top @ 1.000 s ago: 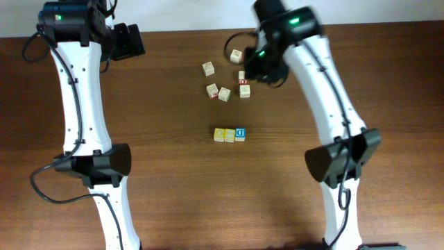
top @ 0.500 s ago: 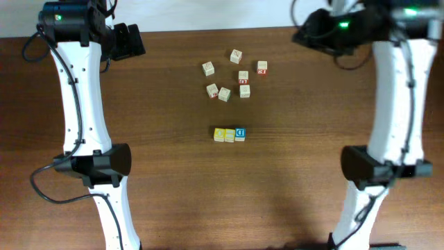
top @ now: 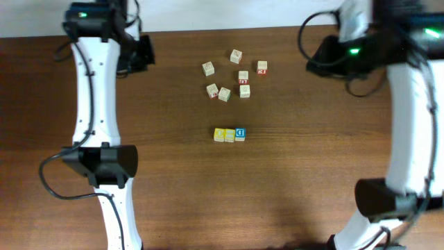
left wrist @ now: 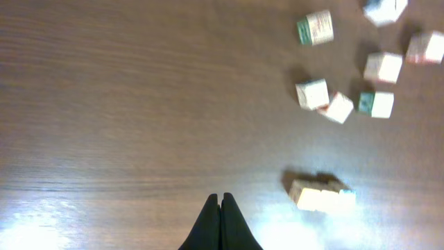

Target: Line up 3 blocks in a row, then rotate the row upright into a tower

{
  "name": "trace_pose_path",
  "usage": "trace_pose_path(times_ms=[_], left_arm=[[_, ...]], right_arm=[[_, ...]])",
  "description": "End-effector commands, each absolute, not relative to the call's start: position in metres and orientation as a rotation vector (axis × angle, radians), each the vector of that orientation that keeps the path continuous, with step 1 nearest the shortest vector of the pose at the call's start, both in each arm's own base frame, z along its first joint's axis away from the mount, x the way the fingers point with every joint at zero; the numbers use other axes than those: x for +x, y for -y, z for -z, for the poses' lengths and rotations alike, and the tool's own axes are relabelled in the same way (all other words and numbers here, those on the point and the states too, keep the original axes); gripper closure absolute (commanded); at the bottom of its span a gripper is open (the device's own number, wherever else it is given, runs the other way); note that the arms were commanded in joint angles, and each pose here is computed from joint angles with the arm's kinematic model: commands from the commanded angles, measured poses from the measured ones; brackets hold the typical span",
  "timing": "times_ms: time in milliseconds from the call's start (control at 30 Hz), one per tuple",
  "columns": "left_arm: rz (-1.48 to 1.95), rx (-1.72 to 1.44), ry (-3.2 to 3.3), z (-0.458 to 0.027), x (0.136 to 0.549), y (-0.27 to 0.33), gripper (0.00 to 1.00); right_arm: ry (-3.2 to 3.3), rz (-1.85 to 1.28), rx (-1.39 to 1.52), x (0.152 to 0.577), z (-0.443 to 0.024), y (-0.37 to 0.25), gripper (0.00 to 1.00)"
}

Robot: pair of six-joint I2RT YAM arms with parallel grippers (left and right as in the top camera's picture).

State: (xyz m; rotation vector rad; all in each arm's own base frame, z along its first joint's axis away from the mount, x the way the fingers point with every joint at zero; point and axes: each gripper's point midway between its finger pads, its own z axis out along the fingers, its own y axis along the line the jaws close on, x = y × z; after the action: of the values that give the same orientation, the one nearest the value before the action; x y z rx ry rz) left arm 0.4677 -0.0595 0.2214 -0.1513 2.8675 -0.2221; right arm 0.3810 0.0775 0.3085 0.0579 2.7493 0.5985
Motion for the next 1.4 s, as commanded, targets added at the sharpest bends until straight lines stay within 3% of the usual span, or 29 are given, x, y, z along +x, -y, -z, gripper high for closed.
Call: trace_pose_path(times_ms=[0, 233, 700, 833, 1033, 1233, 1367], left_arm=[[0.344, 0.019, -2.847, -0.235, 0.459, 0.083, 1.00], [0.463, 0.042, -2.743, -0.280, 0.445, 0.084, 1.00], [0.399, 0.085, -2.753, -0.289, 0.396, 0.095, 1.00], [0.422, 0.014, -2.697, -0.263, 0.388, 0.094, 1.00], [0.833, -0.047, -2.553, -0.187, 0.394, 0.138, 1.00], [0.922, -0.010, -2.685, -0.124, 0.382, 0.155, 1.00], [0.958, 0.091, -2.750, -0.100, 0.372, 0.168, 1.00]], right_arm=[[-2.896, -0.640, 0.080, 0.379, -0.251, -0.083, 0.82], [-2.963, -0.679, 0.102, 0.379, -0.203, -0.086, 0.83], [-2.950, -0.665, 0.089, 0.383, -0.201, -0.085, 0.83], [-2.951, -0.666, 0.090, 0.383, -0.201, -0.085, 0.83], [-2.951, -0.670, 0.039, 0.385, -0.193, -0.098, 0.83], [-3.005, -0.724, 0.065, 0.376, -0.149, -0.124, 0.87], [-3.049, -0.769, 0.175, 0.365, -0.110, -0.135, 0.95]])
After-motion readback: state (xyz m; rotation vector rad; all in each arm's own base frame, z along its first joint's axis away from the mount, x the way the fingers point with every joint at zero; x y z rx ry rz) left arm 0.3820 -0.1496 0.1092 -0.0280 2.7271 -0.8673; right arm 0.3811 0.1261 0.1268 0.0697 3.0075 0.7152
